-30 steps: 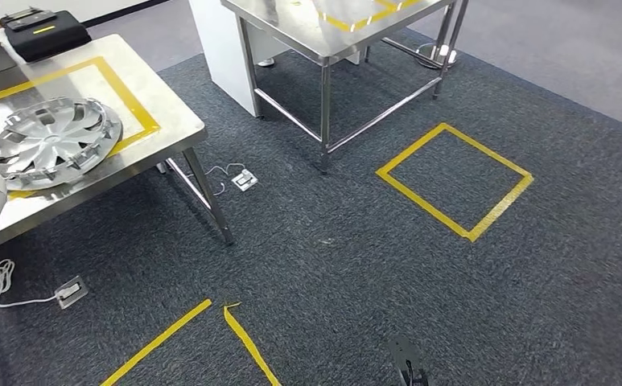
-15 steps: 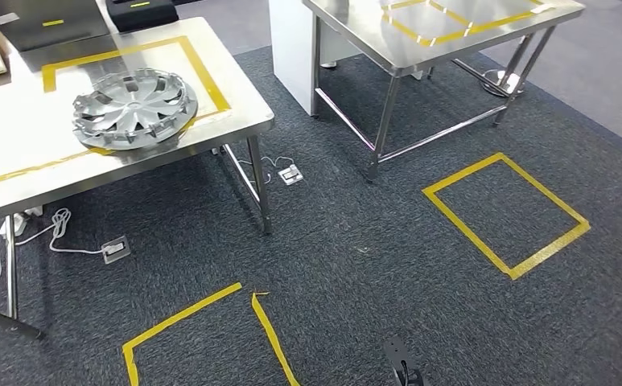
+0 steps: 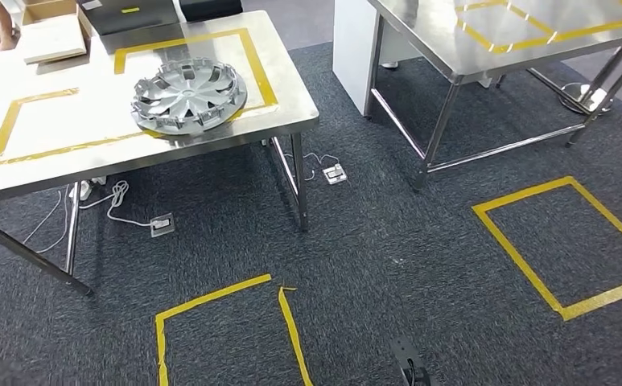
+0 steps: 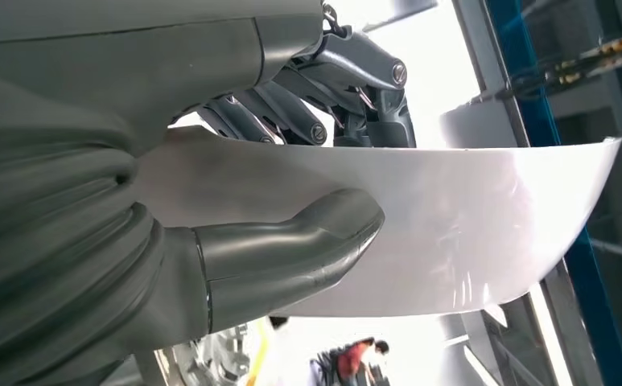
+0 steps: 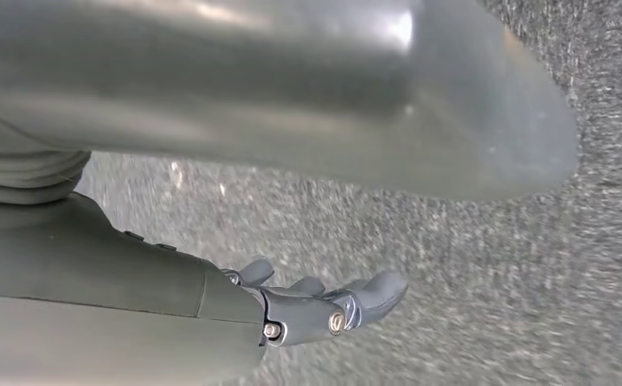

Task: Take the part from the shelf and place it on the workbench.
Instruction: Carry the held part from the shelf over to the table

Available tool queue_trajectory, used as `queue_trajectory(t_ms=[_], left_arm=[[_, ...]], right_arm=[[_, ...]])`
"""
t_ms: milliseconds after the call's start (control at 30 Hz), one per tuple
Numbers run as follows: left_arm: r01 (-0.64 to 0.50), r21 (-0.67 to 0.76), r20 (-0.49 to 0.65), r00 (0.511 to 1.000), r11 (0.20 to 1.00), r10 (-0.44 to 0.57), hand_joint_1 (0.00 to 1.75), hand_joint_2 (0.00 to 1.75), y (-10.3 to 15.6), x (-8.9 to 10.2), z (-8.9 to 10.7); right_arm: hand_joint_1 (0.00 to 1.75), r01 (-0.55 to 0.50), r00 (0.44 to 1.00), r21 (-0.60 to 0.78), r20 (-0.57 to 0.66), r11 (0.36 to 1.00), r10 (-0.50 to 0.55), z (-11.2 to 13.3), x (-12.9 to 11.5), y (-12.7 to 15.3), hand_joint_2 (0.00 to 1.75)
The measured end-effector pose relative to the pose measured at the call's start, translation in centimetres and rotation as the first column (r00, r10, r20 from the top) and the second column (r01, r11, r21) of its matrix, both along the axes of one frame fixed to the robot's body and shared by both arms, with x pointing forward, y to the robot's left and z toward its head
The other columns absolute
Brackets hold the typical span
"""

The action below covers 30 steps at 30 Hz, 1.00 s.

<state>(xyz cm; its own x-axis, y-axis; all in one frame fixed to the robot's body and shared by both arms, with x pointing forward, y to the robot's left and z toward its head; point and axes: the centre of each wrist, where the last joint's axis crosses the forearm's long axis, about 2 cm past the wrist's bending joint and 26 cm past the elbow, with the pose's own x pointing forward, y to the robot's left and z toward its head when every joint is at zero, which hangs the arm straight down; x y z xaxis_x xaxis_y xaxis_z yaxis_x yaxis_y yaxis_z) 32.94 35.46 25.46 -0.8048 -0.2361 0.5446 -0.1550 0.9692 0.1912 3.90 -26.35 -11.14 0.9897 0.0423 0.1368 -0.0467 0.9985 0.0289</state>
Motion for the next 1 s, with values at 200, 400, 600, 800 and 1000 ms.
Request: queue_trajectory(t_ms=[200, 400, 600, 800, 1000], left_arm=[[-0.002, 0.0, -0.019, 1.0, 1.0, 0.002, 1.75, 1.75, -0.2, 0.1, 0.2], [0.001, 0.007, -0.008, 1.0, 1.0, -0.001, 1.75, 1.75, -0.8, 0.3, 0.8], [0.011, -0.01, -0.002, 1.0, 1.0, -0.012, 1.75, 1.75, -1.7, 0.4, 0.9], [0.012, -0.012, -0.003, 1.0, 1.0, -0.013, 1.75, 1.75, -2.0, 0.5, 0.9], [0.015, -0.004, 0.004, 1.0, 1.0, -0.015, 1.75, 1.75, -2.3, 0.6, 1.1]], right_arm=[[0.0, 0.005, 1.0, 0.001, -0.007, 1.0, -0.005, 0.0, 0.1, 0.0, 0.0], [0.0, 0.012, 1.0, 0.0, -0.003, 1.0, -0.012, 0.0, 0.4, 0.1, 0.0], [0.0, 0.037, 0.999, 0.002, -0.01, 0.999, -0.037, 0.0, 0.0, 0.2, 0.0], [0.0, 0.038, 0.999, 0.004, -0.011, 0.999, -0.038, 0.0, 0.0, 0.2, 0.0], [0.0, 0.037, 0.999, 0.004, -0.014, 0.999, -0.036, 0.0, 0.1, 0.4, 0.0]])
